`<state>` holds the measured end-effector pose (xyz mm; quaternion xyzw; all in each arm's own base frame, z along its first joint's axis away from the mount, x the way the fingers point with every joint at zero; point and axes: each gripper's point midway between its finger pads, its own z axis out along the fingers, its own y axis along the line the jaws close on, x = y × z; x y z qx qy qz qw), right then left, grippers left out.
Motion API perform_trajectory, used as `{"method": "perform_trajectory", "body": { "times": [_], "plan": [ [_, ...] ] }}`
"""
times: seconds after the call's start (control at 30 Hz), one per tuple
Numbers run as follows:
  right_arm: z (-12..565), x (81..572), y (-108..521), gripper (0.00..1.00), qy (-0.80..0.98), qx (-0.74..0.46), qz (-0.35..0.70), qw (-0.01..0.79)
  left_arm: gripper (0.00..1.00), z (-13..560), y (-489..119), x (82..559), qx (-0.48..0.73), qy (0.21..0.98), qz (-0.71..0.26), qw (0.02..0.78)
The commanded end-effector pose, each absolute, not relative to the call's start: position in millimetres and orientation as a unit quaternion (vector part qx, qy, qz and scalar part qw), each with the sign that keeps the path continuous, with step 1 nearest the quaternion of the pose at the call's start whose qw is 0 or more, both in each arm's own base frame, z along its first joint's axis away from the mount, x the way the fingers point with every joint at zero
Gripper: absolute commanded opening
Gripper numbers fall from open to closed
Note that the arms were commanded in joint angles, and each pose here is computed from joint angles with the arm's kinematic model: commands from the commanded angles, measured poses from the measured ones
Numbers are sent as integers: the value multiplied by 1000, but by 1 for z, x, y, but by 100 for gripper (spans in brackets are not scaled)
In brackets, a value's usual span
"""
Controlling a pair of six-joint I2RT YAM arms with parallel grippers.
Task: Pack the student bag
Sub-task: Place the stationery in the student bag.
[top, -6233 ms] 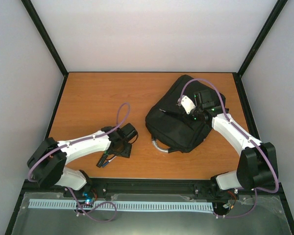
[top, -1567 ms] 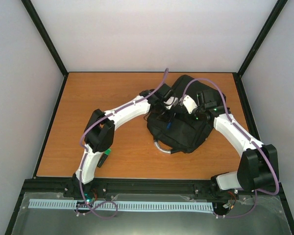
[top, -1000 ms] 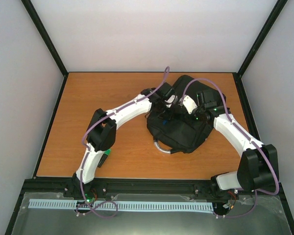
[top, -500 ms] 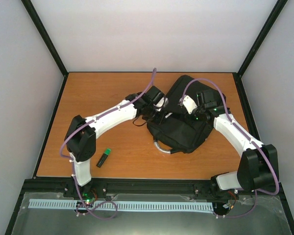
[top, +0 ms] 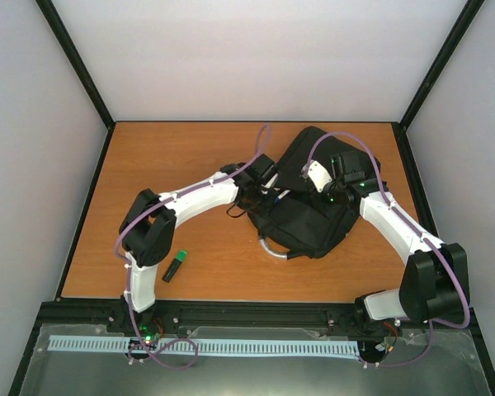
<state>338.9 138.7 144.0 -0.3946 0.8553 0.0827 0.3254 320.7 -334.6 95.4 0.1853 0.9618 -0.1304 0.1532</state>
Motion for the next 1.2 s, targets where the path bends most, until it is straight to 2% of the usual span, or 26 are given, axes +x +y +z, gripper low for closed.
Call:
{"method": "perform_trajectory", "body": {
  "times": [0.0, 0.4, 0.8, 1.17],
  "plan": [
    [152, 335, 150, 3, 843, -408, 106, 336, 1, 99, -346, 338, 184, 958, -140, 170],
    [150, 334, 149, 3, 843, -409, 105, 333, 1, 100, -372, 365, 188, 952, -153, 189],
    [150, 335, 149, 3, 843, -409, 104, 333, 1, 102, -413, 391, 183, 939, -206, 205],
    [149, 335, 149, 3, 845, -408, 105, 331, 2, 122, -424, 399, 138, 917, -271, 259]
  ]
}}
